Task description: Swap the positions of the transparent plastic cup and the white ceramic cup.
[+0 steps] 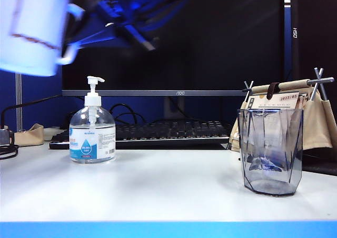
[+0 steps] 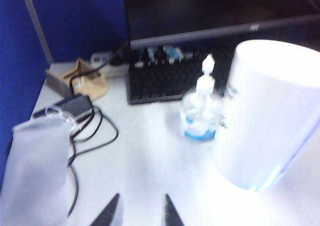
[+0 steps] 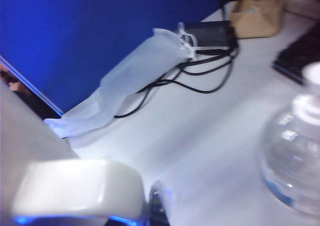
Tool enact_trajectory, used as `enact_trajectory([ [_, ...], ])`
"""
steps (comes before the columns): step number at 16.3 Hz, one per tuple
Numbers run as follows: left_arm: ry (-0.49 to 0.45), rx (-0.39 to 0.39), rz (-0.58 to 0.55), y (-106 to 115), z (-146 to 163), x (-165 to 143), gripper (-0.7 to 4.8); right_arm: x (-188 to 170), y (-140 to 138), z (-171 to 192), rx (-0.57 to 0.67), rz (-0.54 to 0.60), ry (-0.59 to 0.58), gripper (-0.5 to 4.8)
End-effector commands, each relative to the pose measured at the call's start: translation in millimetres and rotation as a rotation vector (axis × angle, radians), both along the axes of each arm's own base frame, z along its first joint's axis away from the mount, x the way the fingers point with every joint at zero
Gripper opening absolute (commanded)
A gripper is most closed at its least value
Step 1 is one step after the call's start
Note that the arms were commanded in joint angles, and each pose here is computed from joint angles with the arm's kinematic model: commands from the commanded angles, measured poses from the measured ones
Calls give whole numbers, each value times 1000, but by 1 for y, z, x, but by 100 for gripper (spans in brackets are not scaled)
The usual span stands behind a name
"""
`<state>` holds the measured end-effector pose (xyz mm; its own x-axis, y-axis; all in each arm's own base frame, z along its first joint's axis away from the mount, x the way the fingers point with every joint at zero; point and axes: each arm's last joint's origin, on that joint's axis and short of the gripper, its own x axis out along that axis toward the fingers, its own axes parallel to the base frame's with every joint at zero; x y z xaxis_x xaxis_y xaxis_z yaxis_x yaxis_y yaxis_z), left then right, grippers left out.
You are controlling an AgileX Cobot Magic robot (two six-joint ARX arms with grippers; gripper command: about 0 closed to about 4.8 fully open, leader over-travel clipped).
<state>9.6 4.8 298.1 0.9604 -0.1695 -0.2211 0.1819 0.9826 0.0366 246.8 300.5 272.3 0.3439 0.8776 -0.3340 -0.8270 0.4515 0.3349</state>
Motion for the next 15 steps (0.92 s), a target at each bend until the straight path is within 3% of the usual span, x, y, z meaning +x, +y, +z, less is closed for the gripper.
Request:
enact_trajectory([
  [1,15,4,14,1,-1,-1,110,3,12,-3,22,-12,-15,-7],
  [8,32,10,11,2,-5,-4,110,17,28,-51,-43,-14,38,-7],
  [10,-6,-33,12,7,-7,-12,110,22,30,-64,-56,-20,50,-7],
  [12,-13,-6,8,6,-7,-12,93,28,30,-70,-50,-29,48,-7],
  [15,-16,-25,-19,5,-7,-10,88,39,30,-75,-43,-36,50,-7],
])
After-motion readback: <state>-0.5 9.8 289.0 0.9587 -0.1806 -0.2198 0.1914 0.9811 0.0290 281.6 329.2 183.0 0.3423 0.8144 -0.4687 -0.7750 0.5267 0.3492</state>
